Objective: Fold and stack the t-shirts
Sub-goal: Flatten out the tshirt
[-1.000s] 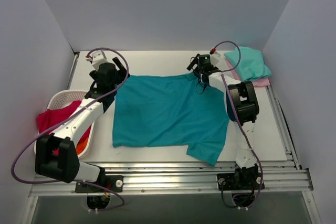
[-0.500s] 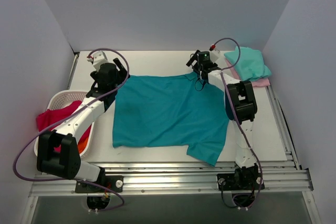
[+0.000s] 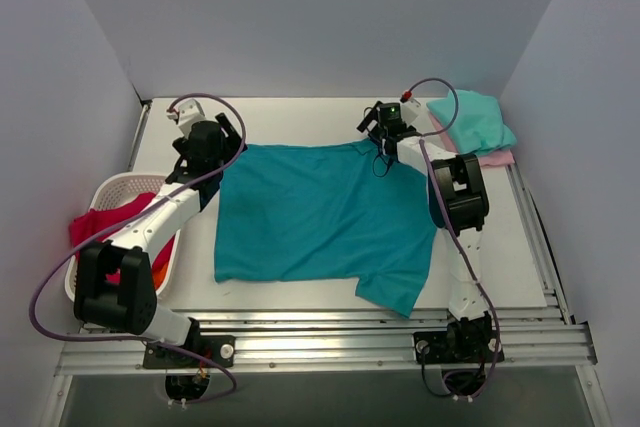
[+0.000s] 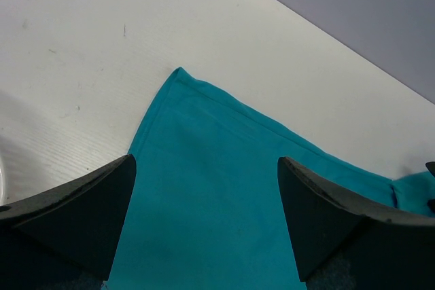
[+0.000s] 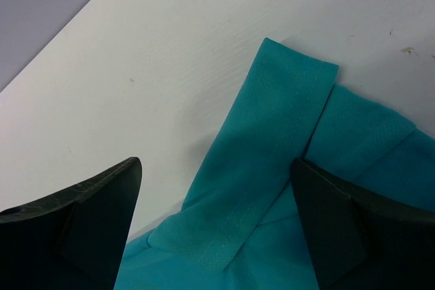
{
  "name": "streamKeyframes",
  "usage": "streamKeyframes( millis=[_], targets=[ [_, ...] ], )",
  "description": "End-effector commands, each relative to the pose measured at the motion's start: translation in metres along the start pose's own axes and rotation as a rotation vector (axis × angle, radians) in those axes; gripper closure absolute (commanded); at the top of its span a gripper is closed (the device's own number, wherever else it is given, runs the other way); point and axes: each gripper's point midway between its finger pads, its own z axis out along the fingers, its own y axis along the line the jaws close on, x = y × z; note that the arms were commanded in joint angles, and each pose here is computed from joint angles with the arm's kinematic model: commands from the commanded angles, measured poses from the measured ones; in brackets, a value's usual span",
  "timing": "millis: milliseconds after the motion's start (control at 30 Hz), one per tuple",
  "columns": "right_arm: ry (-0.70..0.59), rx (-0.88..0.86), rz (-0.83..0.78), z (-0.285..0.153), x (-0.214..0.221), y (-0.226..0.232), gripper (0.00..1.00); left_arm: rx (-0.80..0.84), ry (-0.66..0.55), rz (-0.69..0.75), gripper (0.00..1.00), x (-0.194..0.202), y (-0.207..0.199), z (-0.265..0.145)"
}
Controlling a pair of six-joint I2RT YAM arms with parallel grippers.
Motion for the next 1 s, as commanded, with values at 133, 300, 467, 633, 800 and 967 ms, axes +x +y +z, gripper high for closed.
streamKeyframes(
  millis=[133,300,467,633,800,967],
  targets=[
    [-0.058,-0.011,0.008,-0.018,-0.028,0.007,0.13,0.065,-0.058,-0.053,0.06,-0.027,-0.020,0.000],
    [-0.047,-0.022,0.014,-0.017,-0.025,0.009,0.13,0.061,-0.066,-0.056,0.06,-0.029,-0.018,-0.003],
    [-0.071,-0.028,0.014,-0.028,-0.034,0.011,0.13,0.061,-0.063,-0.055,0.06,-0.028,-0.019,-0.001],
    [-0.061,-0.025,0.012,-0.025,-0.031,0.009,0.13,0.061,-0.053,-0.053,0.06,-0.024,-0.019,0.002],
    [-0.048,-0.032,0.019,-0.016,-0.024,0.010,0.13,0.060,-0.050,-0.051,0.06,-0.023,-0.018,0.002],
    [-0.038,-0.022,0.015,-0.002,-0.016,0.007,0.14,0.055,-0.052,-0.051,0.06,-0.022,-0.018,0.004]
  ],
)
